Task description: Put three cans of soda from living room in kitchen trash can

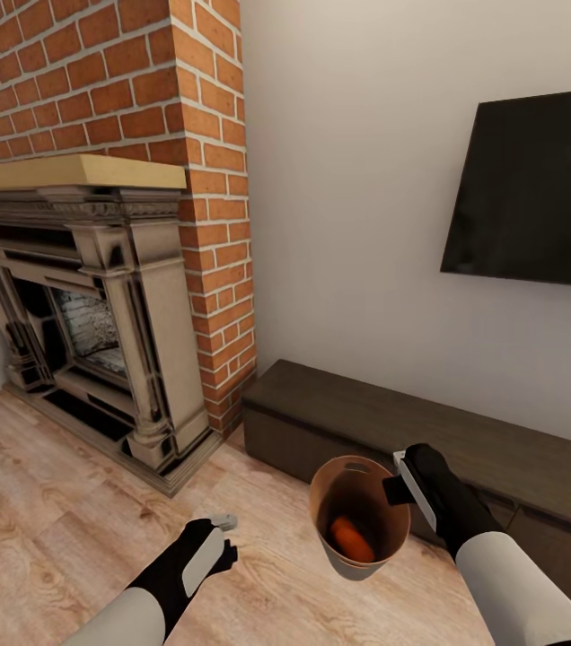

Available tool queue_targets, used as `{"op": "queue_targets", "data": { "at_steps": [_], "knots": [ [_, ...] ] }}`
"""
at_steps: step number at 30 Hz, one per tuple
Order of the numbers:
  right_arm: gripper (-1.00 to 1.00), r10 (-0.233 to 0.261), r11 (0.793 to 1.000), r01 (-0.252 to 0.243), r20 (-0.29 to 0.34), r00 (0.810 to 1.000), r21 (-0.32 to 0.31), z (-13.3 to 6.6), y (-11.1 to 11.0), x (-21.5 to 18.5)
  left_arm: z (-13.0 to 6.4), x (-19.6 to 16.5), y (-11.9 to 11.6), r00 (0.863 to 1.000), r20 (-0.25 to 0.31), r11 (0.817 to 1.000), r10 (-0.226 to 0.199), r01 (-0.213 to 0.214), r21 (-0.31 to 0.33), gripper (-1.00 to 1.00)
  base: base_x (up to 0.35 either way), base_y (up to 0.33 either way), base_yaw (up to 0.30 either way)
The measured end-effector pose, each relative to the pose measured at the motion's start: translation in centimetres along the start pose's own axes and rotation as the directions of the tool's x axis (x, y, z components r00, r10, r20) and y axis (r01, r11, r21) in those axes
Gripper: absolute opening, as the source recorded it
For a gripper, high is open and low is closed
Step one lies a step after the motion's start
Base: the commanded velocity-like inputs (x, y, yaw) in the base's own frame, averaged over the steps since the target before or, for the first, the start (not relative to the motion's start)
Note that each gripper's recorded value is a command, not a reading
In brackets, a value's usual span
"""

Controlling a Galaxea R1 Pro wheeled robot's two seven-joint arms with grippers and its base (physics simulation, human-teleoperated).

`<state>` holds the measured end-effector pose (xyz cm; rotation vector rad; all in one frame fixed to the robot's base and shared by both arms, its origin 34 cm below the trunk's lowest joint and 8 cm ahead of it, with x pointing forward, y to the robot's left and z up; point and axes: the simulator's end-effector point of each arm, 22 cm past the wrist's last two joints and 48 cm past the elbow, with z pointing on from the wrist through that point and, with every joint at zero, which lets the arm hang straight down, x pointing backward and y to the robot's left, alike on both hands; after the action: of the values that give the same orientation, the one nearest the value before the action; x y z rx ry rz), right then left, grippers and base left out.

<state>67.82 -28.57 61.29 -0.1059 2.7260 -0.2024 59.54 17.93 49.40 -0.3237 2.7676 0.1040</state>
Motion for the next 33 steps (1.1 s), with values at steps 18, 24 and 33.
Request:
{"op": "queue_targets", "data": {
  "at_steps": [18,24,33],
  "knots": [
    [-1.0,0.004,1.0,-0.004,0.0,1.0,-0.01,1.5,0.6,1.0,3.0,4.1,0.3,0.997,-0.07,1.0,0.009,-0.008,0.015,1.0,0.0,0.0,0.0],
    [-1.0,0.004,1.0,-0.004,-0.003,1.0,-0.014,1.5,0.7,1.0,3.0,4.1,0.1,0.997,-0.071,1.0,0.008,-0.006,0.031,1.0,0.0,0.0,0.0],
    [-1.0,0.004,1.0,-0.004,-0.011,1.0,-0.016,1.8,0.8,1.3,3.3,4.4,0.0,0.997,-0.078,0.999,0.007,-0.005,0.034,1.0,0.0,0.0,0.0]
  ]
}}
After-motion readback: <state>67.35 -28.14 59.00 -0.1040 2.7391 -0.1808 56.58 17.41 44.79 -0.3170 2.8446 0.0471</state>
